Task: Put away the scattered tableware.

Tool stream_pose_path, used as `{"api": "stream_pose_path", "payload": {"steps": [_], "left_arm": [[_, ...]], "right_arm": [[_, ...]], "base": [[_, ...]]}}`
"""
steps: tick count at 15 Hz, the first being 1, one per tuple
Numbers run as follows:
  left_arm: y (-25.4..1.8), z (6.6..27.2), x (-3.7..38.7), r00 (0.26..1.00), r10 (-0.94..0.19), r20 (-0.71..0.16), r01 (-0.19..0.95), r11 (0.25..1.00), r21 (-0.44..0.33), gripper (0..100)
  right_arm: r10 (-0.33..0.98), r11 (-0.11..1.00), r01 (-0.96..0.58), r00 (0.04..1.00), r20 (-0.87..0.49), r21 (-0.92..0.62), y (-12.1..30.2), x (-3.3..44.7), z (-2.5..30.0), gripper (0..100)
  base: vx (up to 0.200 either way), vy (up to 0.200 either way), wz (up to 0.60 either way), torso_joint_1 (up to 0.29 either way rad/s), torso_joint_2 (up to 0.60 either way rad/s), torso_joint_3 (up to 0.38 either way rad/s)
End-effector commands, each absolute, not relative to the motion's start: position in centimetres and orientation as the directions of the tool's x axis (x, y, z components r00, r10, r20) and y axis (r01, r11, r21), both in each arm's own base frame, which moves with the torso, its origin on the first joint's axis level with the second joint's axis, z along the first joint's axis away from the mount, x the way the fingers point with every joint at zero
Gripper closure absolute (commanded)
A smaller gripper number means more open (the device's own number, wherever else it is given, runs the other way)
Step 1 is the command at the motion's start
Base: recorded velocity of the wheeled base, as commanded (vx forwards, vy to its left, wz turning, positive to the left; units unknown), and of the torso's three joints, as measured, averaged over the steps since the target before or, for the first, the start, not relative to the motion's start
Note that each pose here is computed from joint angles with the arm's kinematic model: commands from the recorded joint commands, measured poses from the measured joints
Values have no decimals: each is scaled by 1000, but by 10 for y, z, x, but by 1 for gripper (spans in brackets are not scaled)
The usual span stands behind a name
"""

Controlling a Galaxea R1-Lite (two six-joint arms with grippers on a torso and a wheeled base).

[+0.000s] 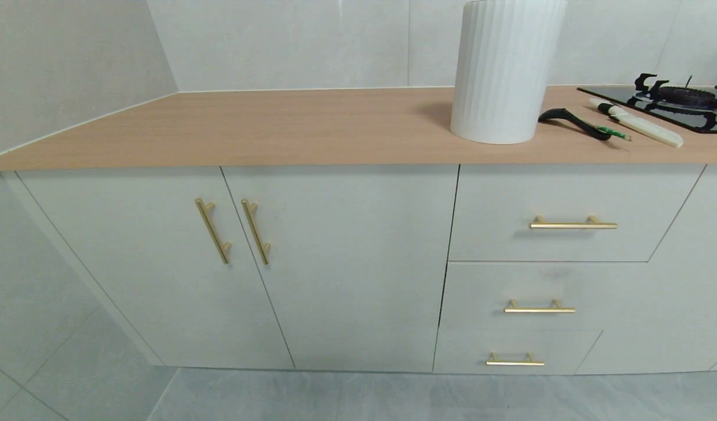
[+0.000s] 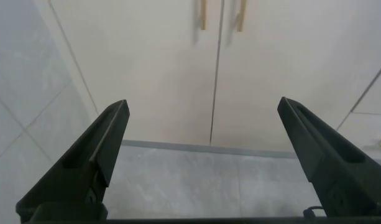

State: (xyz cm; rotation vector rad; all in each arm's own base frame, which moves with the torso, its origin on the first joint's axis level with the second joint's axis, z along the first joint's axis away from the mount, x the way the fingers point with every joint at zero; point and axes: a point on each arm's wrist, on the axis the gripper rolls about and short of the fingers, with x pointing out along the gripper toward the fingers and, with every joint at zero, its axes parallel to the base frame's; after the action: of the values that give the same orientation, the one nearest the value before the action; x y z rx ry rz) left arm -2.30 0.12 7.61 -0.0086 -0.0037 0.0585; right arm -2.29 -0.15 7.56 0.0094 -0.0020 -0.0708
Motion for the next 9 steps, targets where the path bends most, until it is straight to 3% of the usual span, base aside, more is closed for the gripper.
{"api": "stream_pose_path", "payload": {"steps": [1, 8, 9], "left_arm": [[1, 76, -23, 998, 60, 2, -60, 998, -9, 0], [1, 76, -23, 998, 60, 2, -60, 998, -9, 0], [1, 76, -23, 998, 60, 2, -60, 998, -9, 0]], "right_arm": [[-71, 997, 71, 998, 0, 9, -2, -23, 76, 0], [-71, 997, 71, 998, 0, 9, -2, -23, 76, 0], [-71, 997, 71, 998, 0, 9, -2, -23, 76, 0]], "base": [[0, 0, 0, 0, 0, 0], [0, 0, 0, 0, 0, 0], [200, 0, 0, -2, 2, 2]]}}
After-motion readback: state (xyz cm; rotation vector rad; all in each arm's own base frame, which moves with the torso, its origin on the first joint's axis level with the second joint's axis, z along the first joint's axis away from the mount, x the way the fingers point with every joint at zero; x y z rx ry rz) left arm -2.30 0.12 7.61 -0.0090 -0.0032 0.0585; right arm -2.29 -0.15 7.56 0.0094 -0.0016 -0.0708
